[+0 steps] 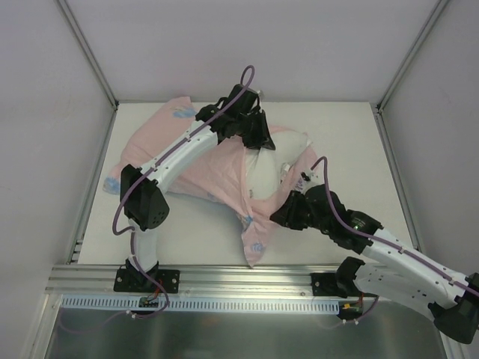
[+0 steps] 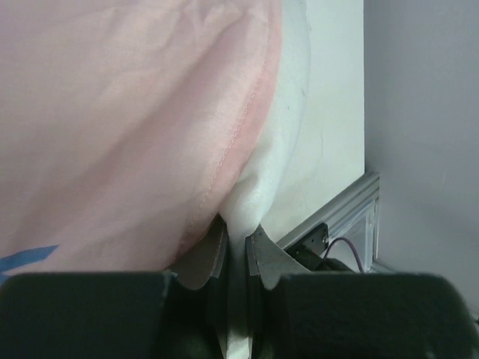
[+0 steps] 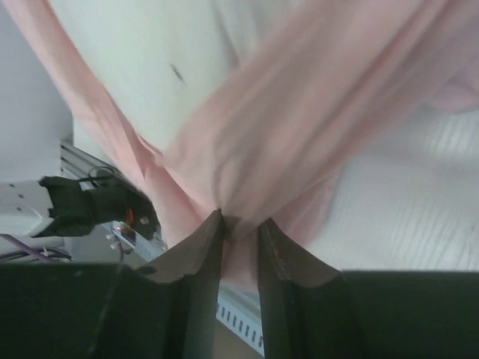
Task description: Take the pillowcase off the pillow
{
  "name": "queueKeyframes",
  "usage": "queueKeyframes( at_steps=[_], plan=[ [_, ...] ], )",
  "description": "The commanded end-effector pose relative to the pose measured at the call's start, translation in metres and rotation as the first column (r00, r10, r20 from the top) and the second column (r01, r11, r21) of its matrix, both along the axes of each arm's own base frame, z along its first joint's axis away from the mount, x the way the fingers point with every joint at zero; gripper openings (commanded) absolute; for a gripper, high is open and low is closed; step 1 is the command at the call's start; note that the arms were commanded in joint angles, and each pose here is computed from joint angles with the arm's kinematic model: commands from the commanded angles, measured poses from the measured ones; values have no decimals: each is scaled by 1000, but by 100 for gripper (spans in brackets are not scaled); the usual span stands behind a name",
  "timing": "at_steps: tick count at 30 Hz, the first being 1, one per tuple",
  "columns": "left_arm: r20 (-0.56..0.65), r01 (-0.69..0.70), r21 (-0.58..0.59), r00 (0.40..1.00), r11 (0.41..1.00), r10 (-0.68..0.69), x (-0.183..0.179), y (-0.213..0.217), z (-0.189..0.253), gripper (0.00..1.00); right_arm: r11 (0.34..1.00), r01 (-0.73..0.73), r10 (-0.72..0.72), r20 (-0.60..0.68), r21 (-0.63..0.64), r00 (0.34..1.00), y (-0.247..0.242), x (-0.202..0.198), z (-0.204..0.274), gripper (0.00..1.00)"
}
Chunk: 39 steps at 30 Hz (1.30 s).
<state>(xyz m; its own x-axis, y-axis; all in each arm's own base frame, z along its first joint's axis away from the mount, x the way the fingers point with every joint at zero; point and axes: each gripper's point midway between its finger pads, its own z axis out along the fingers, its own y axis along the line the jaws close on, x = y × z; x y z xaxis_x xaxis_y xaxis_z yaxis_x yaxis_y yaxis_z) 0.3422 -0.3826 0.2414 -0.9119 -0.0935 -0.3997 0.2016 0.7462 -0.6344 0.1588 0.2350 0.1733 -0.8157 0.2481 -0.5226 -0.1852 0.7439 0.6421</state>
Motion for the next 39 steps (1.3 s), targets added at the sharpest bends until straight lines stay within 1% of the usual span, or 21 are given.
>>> queueKeyframes(
  at_steps=[1,2,3,4,7,11,16,20,21,22,24,25,26,29,31,32,34,35,36,37,39],
  plan=[
    [172,-95,-160,978,983,122,55,11,68,0,994,-35,19,-150,-104,989,-22,-36,-42,24],
    [170,-101,-159,977,982,128,57,13,67,0,994,-34,19,-152,-100,988,-25,-39,-44,11],
    [161,-113,-158,977,981,139,61,16,64,0,994,-34,17,-160,-102,987,-26,-41,-48,3],
    [157,-120,-159,977,980,145,63,18,63,0,995,-28,11,-171,-100,985,-28,-44,-51,1],
    [147,-133,-172,976,976,159,67,24,66,0,993,-26,1,-211,-113,977,-33,-54,-71,1],
    [157,-136,-196,973,971,168,65,30,80,0,981,24,-71,-243,-194,967,-47,-58,-111,1],
    [169,-133,-235,970,963,175,54,38,103,0,967,52,-96,-170,-248,981,-54,-44,-98,1],
    [189,-107,-288,968,952,166,47,42,130,0,938,27,-116,-238,-345,964,-63,-52,-126,1],
    [192,-94,-297,969,950,156,42,41,135,0,929,24,-120,-239,-368,964,-67,-53,-127,6],
    [187,-84,-304,971,949,146,40,41,136,0,939,35,-111,-204,-341,973,-62,-47,-111,42],
    [160,-67,-306,980,950,120,32,38,130,0,930,77,-122,-106,-359,987,-72,-34,-87,82],
    [149,-63,-304,982,951,112,29,36,126,0,948,116,-129,-27,-296,991,-70,-23,-51,88],
    [125,-62,-285,987,956,101,25,33,112,0,946,147,-148,20,-288,989,-76,-16,-35,91],
    [70,-54,-268,995,962,75,16,21,85,0,939,253,-222,150,-235,963,-96,8,19,94],
    [48,11,-266,999,964,1,3,-7,69,0,927,314,-280,180,-205,943,-108,24,40,96],
    [68,46,-275,997,960,-29,0,-19,75,0,930,307,-266,206,-204,942,-108,32,53,97],
    [22,176,-283,984,943,-177,-19,-55,51,0,931,322,-284,212,-171,935,-112,46,68,98],
    [37,232,-326,972,917,-233,-23,-65,66,10,933,317,-276,224,-169,935,-112,51,77,98],
    [4,255,-335,963,907,-269,-24,-72,56,41,941,300,-264,217,-158,940,-110,51,80,99],
    [22,283,-339,956,897,-293,-27,-72,60,59,937,316,-280,218,-152,935,-115,55,83,99],
    [85,296,-329,955,897,-284,-30,-63,79,85,948,285,-253,210,-140,944,-112,55,83,100]
  ],
)
